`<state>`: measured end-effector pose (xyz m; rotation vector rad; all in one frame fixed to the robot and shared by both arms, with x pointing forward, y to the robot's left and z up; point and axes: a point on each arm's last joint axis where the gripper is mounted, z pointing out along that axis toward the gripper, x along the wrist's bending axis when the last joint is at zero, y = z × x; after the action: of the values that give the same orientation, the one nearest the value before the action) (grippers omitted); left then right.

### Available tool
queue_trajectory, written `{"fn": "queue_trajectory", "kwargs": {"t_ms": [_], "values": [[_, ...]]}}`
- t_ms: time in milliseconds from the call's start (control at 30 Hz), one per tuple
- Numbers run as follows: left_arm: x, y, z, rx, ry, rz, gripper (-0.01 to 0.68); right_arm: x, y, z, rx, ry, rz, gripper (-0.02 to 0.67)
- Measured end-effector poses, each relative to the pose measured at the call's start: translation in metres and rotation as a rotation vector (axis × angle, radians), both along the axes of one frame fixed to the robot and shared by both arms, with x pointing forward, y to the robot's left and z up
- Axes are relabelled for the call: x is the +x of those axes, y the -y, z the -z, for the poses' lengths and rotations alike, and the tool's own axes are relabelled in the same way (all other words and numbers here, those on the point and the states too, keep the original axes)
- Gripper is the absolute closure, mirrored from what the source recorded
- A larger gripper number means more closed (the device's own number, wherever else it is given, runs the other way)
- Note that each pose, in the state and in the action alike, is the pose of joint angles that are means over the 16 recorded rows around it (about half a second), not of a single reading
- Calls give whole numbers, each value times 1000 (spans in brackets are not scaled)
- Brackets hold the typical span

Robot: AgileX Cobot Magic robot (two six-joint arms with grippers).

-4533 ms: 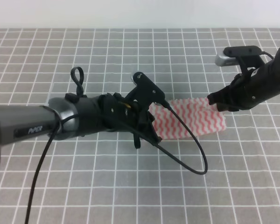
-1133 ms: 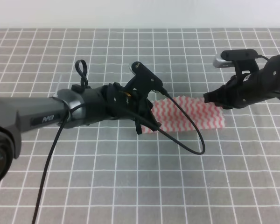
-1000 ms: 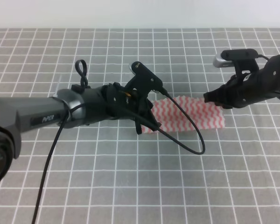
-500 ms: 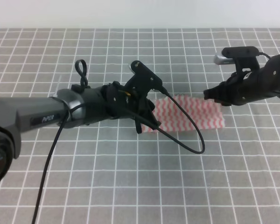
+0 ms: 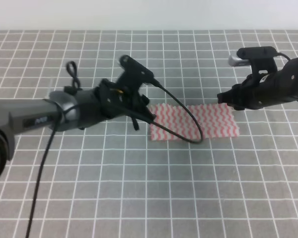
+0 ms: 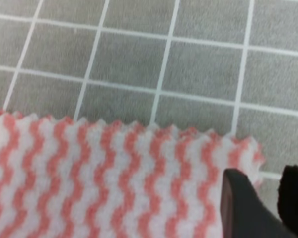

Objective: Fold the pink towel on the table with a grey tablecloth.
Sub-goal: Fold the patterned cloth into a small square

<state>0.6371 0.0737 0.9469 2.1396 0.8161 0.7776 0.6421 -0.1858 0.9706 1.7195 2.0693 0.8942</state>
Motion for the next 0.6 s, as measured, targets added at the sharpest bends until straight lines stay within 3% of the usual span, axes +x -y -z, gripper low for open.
{"fn": "queue_trajectory", "kwargs": {"t_ms": [200, 433, 600], "values": [[-1, -9, -21, -56, -21, -19, 485, -5, 0, -5, -2, -30, -16, 573], [-22, 6, -37, -97, -124, 88, 591, -12, -1, -7, -1, -94, -40, 644], [-34, 20, -32, -90, -191, 162, 654, -16, -1, -6, -3, -131, -51, 649]]}}
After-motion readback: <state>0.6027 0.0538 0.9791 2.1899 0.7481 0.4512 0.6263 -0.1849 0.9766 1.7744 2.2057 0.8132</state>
